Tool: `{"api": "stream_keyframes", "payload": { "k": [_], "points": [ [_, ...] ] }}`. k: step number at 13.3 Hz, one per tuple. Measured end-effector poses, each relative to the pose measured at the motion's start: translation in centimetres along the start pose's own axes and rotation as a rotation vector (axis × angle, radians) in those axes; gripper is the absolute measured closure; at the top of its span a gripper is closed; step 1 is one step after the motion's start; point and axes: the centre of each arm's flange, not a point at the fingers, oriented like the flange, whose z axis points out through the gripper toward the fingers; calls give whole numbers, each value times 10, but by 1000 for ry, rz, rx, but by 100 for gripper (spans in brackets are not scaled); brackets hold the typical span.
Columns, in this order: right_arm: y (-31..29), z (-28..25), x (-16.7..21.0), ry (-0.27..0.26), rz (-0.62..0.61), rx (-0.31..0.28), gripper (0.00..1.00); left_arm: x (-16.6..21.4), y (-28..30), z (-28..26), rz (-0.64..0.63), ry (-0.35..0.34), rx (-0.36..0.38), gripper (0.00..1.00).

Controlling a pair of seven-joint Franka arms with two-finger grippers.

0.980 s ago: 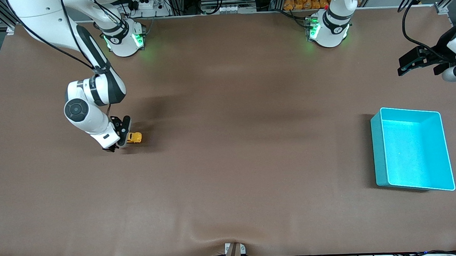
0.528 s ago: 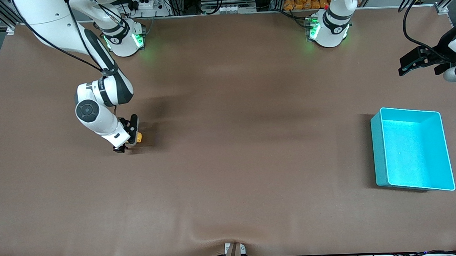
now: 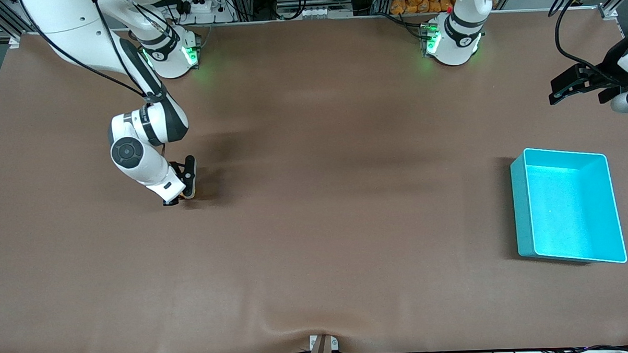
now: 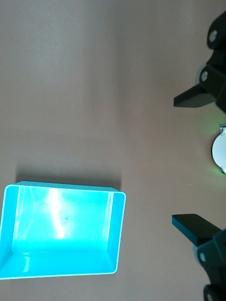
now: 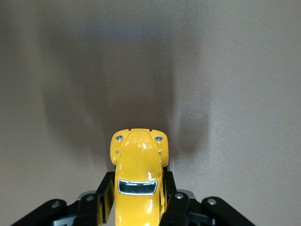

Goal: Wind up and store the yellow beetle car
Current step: 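Close the right gripper on the yellow car's body, then press the car down and drag it backward with the right gripper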

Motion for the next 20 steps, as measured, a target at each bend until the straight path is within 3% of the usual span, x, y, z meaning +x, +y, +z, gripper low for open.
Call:
{"api": "stream_keyframes", "payload": {
  "k": [13,20],
  "points": [
    [0,0,-4,-3,4,7,55,0,0,0,0,0,0,0],
    [5,6,-50,-3,-5,34,55,0,0,0,0,0,0,0]
  ]
}}
